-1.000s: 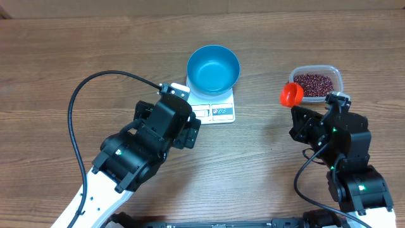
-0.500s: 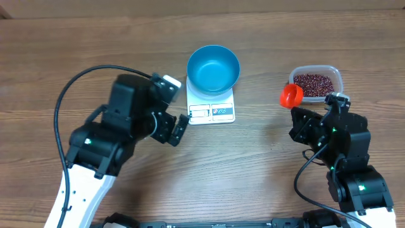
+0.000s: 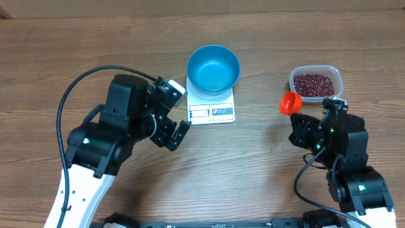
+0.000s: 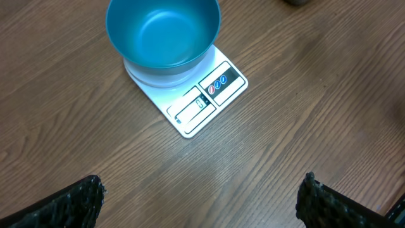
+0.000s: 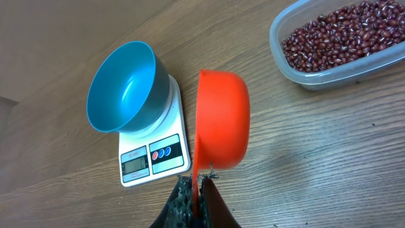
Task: Scoop item into bowl and weigh 150g on scale
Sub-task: 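Retract the left gripper from the scale and hold the scoop near the bean tub, then move the scoop over the bean tub and lower it into the beans, then drag the scoop through the beans with the right gripper to fill it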
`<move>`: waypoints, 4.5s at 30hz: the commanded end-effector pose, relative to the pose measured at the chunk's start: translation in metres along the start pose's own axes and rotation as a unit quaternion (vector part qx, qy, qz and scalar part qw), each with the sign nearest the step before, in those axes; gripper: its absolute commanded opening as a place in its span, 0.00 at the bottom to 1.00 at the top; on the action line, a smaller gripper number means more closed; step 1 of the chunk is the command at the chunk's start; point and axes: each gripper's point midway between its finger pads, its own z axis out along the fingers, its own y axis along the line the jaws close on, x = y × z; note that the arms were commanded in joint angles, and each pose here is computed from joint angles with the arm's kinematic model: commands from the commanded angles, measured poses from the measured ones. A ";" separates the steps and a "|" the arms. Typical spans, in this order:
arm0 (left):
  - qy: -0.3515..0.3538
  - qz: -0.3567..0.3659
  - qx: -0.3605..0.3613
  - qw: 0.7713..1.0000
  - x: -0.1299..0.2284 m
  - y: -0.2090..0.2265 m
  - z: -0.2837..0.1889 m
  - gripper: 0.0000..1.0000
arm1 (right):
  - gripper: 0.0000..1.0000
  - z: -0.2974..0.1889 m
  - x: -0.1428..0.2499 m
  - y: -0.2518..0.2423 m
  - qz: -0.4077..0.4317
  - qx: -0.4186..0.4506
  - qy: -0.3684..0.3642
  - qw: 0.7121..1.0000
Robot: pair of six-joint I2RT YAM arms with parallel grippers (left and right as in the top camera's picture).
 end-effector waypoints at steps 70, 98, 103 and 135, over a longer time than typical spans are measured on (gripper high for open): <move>0.056 0.035 -0.019 0.998 0.024 0.005 -0.008 1.00 | 0.04 0.085 -0.119 -0.121 -0.155 0.379 0.081 0.909; 0.056 0.035 -0.019 0.998 0.024 0.005 -0.008 1.00 | 0.04 0.135 -0.094 -0.143 -0.165 0.299 0.157 0.927; 0.056 0.035 -0.019 0.998 0.024 0.005 -0.008 1.00 | 0.04 0.134 -0.089 -0.143 -0.164 0.298 0.166 0.926; 0.056 0.035 -0.019 0.998 0.024 0.005 -0.008 1.00 | 0.04 0.149 -0.062 -0.120 0.012 0.075 0.218 0.973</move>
